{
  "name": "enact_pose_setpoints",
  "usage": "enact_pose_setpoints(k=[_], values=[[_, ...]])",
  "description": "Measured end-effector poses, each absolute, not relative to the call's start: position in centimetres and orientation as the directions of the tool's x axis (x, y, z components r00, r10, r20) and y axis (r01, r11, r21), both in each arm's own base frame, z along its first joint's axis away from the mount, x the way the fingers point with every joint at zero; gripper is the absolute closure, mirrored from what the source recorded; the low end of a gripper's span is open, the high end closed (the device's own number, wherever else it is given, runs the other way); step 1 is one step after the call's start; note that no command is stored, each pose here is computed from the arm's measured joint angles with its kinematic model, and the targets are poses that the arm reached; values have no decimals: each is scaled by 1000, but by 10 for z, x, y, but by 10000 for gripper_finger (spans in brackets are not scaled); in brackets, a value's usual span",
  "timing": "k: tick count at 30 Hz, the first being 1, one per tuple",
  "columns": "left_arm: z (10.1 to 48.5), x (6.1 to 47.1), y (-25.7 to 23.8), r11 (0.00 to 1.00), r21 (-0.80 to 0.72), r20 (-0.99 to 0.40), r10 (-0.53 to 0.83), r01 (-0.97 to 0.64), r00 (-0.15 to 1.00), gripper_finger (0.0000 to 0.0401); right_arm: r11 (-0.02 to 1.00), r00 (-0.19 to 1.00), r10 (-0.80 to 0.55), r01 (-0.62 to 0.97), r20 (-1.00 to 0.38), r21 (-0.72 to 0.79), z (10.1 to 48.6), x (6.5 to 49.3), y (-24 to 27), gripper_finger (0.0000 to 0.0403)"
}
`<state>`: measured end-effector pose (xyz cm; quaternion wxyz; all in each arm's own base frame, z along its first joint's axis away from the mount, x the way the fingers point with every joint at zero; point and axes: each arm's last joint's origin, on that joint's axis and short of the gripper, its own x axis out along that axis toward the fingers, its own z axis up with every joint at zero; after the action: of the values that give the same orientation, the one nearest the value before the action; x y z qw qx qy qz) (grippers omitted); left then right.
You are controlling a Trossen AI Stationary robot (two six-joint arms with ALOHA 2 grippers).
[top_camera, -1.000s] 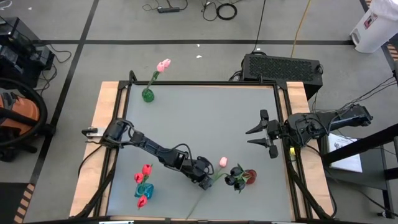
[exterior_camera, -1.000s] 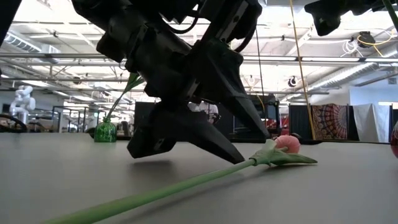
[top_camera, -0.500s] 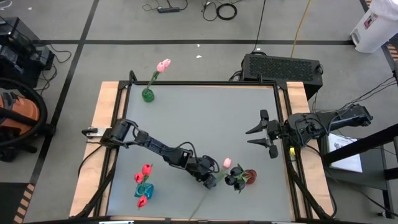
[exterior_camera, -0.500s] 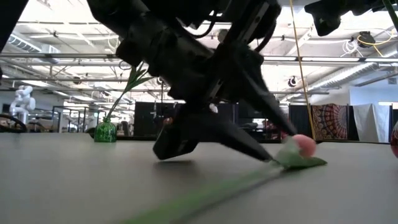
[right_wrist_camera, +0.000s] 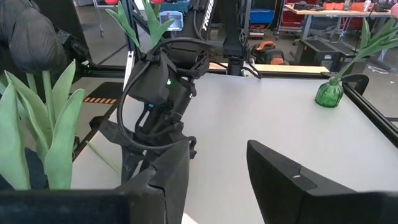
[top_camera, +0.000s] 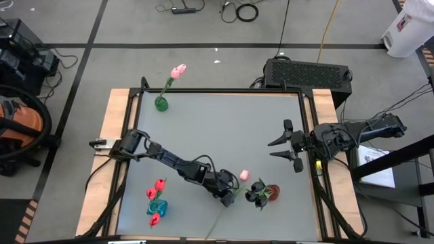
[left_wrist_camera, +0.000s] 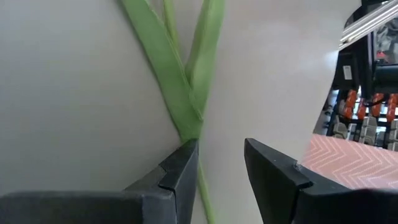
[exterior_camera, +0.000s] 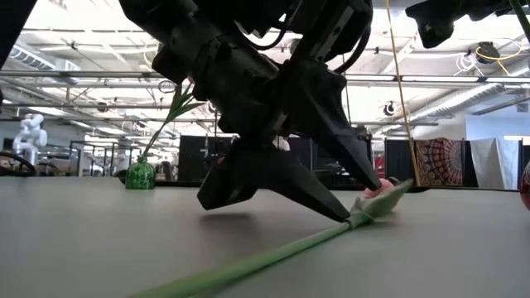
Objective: Sort flowers into vase by color
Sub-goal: Put the pink flower into the green vase
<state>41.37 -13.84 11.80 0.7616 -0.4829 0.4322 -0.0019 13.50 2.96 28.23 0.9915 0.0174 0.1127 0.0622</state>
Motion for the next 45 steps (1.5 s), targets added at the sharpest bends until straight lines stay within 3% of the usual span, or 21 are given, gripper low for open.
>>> enact_pose_setpoints(k=[29, 45], values=[[116, 409, -145, 593, -693, -689, -377, -410, 619, 260, 992, 966, 127, -119, -223, 48, 282, 135, 30, 250], [118, 411, -147, 557, -738, -652, -441, -382, 616, 260, 992, 966, 127, -119, -223, 48, 282, 135, 30, 250]])
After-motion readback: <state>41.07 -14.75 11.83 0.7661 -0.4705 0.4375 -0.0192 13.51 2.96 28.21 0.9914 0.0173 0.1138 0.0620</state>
